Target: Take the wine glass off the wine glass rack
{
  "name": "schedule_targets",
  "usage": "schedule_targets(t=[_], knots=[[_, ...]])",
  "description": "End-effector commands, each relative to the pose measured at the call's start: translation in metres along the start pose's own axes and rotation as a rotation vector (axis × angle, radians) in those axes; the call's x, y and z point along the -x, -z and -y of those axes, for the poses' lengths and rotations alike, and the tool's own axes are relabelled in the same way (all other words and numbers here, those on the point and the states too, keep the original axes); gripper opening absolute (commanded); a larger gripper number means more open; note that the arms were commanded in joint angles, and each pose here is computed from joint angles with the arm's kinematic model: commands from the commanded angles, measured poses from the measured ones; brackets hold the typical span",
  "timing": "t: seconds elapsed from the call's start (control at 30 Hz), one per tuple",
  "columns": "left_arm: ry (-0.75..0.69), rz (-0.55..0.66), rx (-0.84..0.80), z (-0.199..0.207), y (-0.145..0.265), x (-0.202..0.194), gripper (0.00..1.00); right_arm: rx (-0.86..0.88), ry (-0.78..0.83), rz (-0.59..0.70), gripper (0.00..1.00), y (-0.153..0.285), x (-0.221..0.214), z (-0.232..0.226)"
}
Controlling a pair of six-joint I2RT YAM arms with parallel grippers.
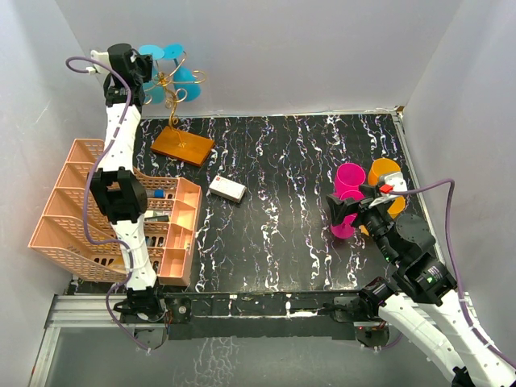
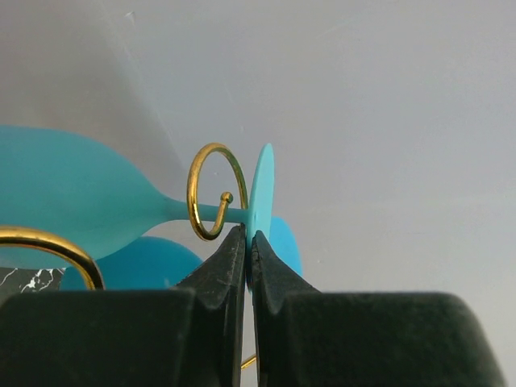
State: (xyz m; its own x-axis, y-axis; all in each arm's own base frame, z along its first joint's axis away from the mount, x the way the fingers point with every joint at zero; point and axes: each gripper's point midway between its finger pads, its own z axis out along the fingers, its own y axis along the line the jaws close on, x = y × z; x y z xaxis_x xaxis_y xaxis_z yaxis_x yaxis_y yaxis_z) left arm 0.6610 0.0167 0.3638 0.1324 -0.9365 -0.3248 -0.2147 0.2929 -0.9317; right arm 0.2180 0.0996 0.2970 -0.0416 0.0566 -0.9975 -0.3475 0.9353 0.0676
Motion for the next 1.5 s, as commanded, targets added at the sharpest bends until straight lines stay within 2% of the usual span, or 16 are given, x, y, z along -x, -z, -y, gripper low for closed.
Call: schedule_targets(t=[0.0,0.5,0.93,1.27,1.47], knots=[[0.012,0.031,-0.135,0.068,0.05,0.028,0.0,0.003,0.0,0.059,0.99,-0.001,0.014,-0.001],[0.011,0.033,-0.126,0.065,0.068,0.038,0.0,0.009,-0.002,0.06,0.99,0.0,0.015,-0.002],[-0.002,0.058,-0.126,0.06,0.083,0.063,0.0,0.015,-0.005,0.056,0.99,-0.001,0.014,-0.003],[-0.009,0.142,-0.111,0.051,0.084,0.107,0.0,0.015,-0.005,0.052,0.99,-0.002,0.015,-0.004],[-0.098,0.22,-0.142,0.07,0.096,0.13,0.0,0.014,-0.004,0.052,0.99,-0.002,0.016,-0.004]])
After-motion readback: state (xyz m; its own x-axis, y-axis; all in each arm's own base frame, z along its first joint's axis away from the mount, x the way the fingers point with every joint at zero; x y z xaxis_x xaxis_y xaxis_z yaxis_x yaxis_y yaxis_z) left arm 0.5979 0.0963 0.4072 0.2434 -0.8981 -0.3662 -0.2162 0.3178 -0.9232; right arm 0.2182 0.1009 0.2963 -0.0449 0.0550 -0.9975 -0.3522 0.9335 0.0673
